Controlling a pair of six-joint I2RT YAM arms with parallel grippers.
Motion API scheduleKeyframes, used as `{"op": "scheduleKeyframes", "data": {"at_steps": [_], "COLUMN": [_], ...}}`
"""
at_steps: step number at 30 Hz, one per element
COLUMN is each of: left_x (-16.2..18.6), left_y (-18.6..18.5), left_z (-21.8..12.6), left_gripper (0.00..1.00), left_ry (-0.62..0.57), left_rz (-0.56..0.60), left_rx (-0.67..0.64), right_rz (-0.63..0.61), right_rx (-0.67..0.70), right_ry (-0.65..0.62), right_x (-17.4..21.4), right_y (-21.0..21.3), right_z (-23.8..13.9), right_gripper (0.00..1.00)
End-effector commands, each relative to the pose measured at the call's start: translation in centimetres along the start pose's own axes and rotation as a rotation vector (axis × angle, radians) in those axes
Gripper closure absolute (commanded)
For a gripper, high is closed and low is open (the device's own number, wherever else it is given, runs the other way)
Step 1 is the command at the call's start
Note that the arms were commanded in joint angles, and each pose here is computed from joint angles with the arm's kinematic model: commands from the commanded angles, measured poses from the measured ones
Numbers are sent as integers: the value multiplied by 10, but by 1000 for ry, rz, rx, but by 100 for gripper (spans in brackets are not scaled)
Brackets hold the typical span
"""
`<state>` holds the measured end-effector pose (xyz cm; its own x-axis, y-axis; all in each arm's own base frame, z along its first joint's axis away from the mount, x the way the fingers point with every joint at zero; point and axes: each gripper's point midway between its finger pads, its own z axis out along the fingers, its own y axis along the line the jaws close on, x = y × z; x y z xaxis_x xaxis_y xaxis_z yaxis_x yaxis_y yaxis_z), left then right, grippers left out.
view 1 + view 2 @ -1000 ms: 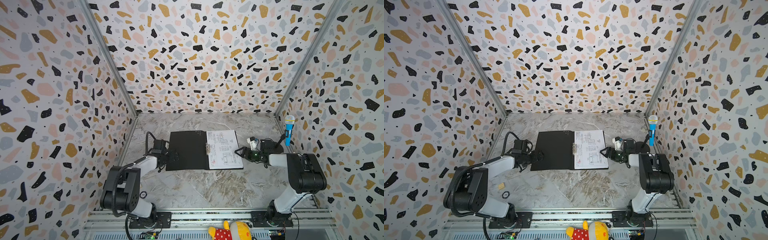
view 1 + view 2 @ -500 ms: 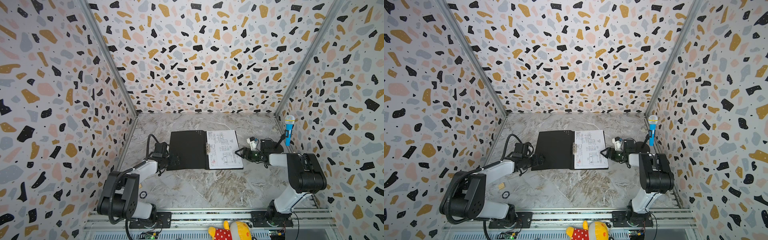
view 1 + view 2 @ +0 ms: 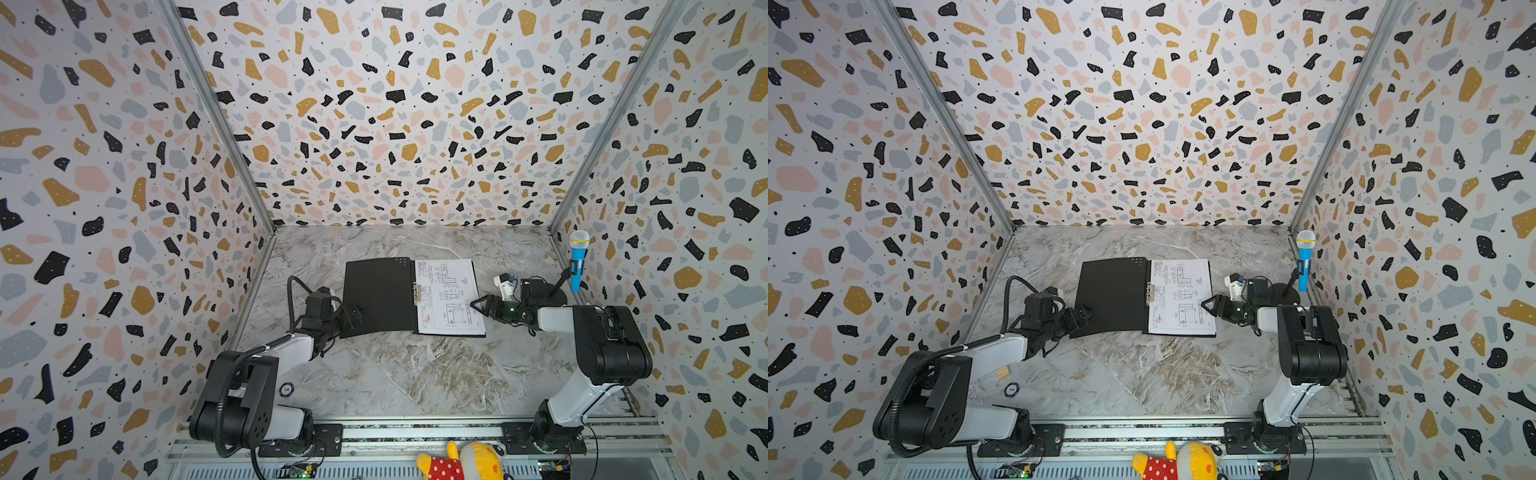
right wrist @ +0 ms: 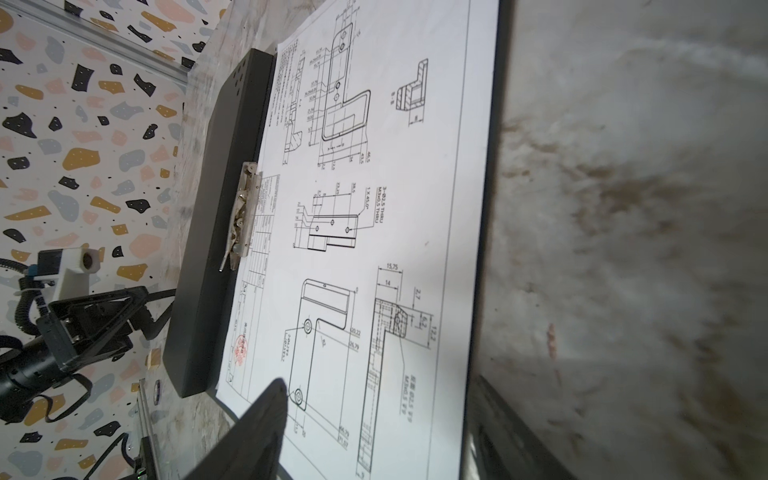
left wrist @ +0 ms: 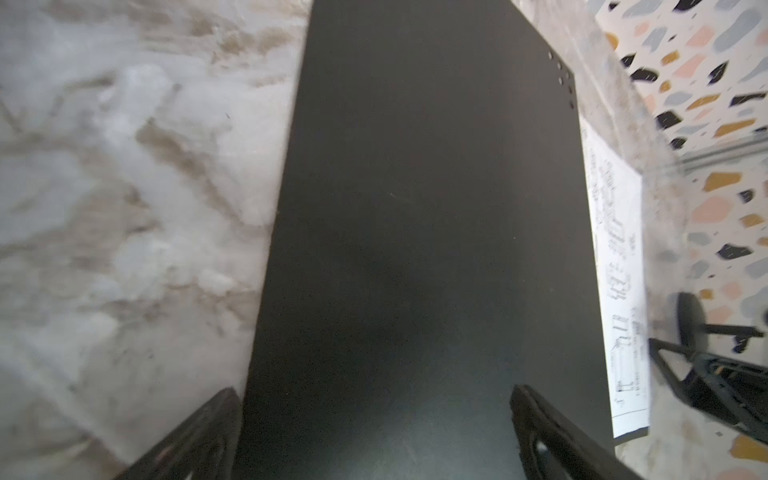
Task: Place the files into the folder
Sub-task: 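Lift the cover edge with the left gripper, swinging it up toward the sheets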
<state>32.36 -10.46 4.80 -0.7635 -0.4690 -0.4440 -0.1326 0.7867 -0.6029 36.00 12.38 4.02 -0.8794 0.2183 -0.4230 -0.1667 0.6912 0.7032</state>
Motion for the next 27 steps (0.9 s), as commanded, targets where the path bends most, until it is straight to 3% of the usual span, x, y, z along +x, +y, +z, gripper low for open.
{"op": "scheduleKeyframes", "data": {"at_steps": [1,8,17,22,27], "left_x": [-8,-24,-19,-19,-7], "left_y": [-75,-109,-111,-107,-82], "left_z": [-16,-31,-29,-28,-21], "left_gripper": [1,1,1,0,1], "left_ry": [1,-72,-66,-62,-29], "left_rz": [-35,-41,-56,-39,-51], "left_rx": [341,470,497,460,329], "right_rz": [162,157,135,124,52], "right_rx": [49,51,81,112,130], "right_ry": [198,210,226,218,149], "right_x": [64,65,65,60,32], "right_y": [-17,-17,-17,-17,-5], "right_z": [10,12,14,11,2], "right_gripper": [30,31,32,31,26]}}
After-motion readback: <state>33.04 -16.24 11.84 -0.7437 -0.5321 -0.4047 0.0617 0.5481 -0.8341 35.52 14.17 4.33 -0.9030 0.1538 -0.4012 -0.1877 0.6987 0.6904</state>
